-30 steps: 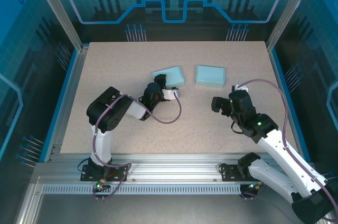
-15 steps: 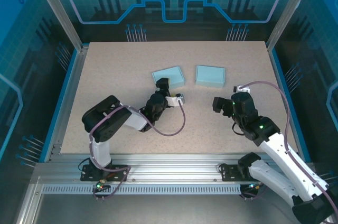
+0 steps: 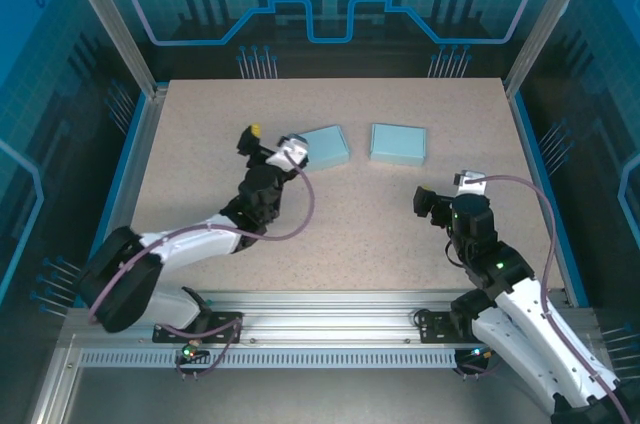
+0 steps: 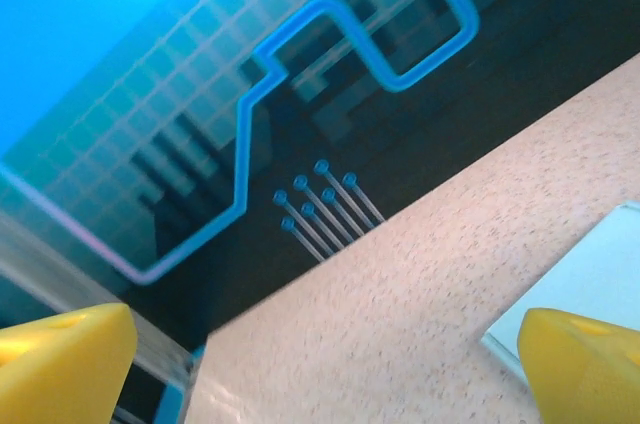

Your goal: Fold the paper box

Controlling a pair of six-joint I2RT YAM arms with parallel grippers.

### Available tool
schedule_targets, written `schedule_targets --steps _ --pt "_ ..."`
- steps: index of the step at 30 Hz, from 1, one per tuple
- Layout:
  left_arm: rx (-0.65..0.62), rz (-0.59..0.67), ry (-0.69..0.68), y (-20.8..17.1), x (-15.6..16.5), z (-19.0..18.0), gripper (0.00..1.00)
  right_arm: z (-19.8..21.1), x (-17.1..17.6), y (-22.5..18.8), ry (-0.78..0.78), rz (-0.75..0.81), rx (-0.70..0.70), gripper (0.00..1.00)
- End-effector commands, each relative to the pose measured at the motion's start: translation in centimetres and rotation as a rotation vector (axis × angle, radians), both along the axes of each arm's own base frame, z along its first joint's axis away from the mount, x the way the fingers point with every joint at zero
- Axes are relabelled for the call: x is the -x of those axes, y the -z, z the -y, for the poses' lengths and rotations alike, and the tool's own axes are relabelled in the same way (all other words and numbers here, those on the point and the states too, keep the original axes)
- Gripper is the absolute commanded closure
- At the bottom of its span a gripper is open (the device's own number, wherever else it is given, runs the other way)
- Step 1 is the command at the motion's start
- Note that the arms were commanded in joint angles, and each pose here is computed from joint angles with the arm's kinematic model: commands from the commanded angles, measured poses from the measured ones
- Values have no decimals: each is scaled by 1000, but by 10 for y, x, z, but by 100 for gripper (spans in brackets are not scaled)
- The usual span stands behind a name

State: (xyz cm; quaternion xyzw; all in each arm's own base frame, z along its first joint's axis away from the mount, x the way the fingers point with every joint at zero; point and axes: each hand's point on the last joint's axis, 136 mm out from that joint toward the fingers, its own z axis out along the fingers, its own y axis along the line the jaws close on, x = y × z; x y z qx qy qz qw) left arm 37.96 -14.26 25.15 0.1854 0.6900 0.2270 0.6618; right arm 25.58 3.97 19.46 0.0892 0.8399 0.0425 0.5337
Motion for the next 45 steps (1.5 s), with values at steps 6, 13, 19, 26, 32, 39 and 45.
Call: schedule_targets --steps 6,13,19,26,32,39,45 --pt "397 -113 -218 42 36 -99 1 10 -16 -4 -10 94 123 0" --pt "470 -123 -335 73 52 -139 1 13 -40 18 -53 86 171 0" --pt "583 -103 -318 97 50 -160 1 23 -64 23 -59 116 221 0" --pt "618 -88 -281 117 37 -170 1 26 -91 26 -110 161 254 0" --pt "615 -102 -196 119 16 -156 1 15 -111 33 -193 173 290 0" --pt "611 -124 -168 146 -4 -149 1 14 -115 33 -218 194 302 0" --pt "618 -227 -89 154 -13 -136 1 3 -114 32 -289 215 274 0"
